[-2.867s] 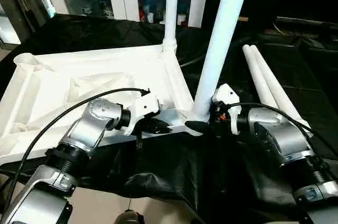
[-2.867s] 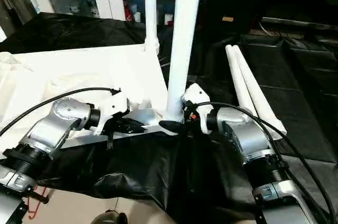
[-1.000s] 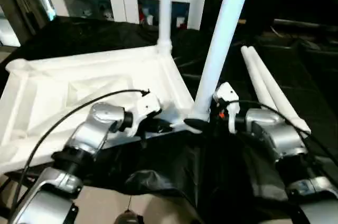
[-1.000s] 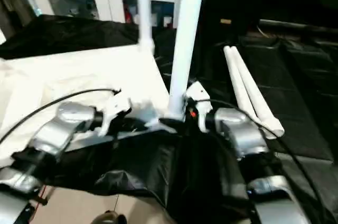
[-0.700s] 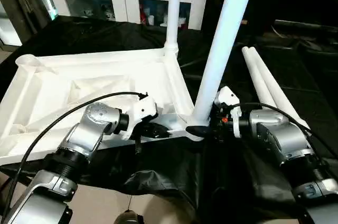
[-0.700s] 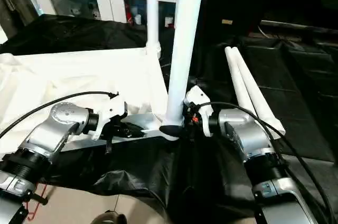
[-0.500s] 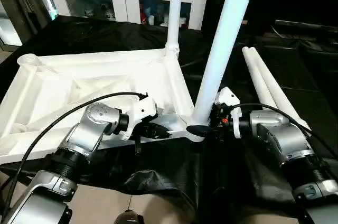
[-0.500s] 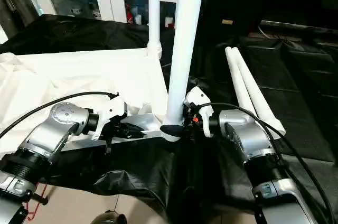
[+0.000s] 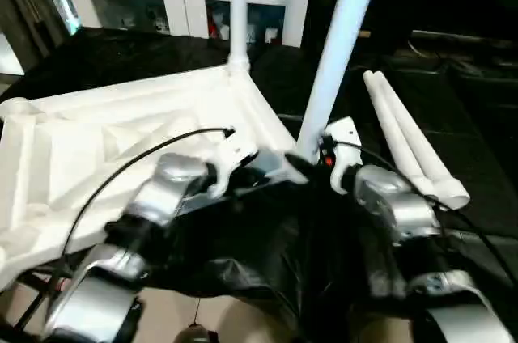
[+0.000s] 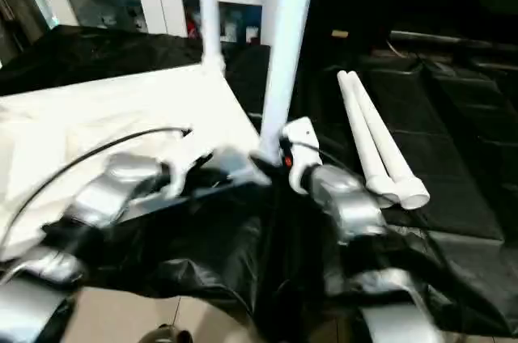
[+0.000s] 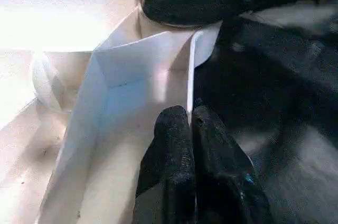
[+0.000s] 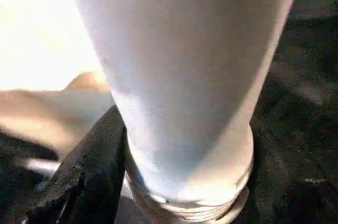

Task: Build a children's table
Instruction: Rotate leg to tighten

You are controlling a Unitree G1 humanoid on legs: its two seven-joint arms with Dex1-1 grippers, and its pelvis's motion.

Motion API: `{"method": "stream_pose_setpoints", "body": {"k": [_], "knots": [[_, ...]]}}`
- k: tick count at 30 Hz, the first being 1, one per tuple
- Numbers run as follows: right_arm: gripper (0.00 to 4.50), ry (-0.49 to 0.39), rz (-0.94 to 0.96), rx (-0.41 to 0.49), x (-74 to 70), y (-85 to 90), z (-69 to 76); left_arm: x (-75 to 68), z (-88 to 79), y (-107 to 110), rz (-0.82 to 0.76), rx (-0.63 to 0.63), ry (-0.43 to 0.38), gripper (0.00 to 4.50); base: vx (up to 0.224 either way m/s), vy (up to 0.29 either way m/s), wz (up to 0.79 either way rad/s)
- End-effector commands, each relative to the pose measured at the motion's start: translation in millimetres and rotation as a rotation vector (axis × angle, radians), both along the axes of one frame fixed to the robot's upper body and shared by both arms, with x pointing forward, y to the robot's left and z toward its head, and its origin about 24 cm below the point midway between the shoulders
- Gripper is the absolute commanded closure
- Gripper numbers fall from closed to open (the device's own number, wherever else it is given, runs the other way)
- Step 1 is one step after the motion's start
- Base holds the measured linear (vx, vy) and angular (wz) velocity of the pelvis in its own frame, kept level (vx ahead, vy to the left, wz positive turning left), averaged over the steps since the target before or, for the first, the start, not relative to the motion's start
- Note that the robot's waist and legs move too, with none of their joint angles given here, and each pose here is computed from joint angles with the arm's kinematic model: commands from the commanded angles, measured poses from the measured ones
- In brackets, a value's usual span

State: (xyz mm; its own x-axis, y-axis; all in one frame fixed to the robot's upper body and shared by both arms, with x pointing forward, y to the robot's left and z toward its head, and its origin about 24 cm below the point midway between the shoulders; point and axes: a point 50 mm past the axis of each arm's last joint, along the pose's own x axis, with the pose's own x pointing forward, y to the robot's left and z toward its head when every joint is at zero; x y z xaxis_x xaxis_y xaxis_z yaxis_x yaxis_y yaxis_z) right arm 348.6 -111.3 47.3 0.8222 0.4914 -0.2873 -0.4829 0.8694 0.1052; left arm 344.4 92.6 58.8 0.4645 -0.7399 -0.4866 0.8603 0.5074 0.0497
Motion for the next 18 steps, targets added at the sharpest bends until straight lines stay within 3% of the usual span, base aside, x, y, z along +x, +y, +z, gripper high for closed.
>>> {"method": "stream_pose_setpoints", "body": {"k": [1,3,5,9,16,18], "knots": [[1.70,0.032,0.083,0.037,-8.5,39.4,-11.3,15.3,27.5,-14.6,0.084,-0.065,-0.131,4.50,0.000,0.000,0.00],[1.14,0.030,0.089,0.084,-8.3,48.9,-9.4,13.4,27.8,-21.2,0.049,-0.074,-0.139,4.50,0.000,0.000,0.00],[0.98,0.043,0.113,0.117,-9.3,53.4,-8.4,10.0,26.8,-23.1,0.014,-0.081,-0.133,4.50,0.000,0.000,0.00],[0.62,0.030,0.128,0.084,-8.7,48.0,-8.2,3.2,23.7,-19.1,-0.056,-0.087,-0.125,4.50,0.000,0.000,0.00],[0.62,0.022,0.191,0.053,-9.2,34.7,-9.3,-4.1,18.4,-9.0,-0.118,-0.078,-0.102,4.50,0.000,0.000,0.00],[0.62,0.010,0.265,0.041,-11.9,23.6,-5.5,-10.0,16.8,-1.6,-0.176,-0.077,-0.085,4.50,0.000,0.000,0.00]]}}
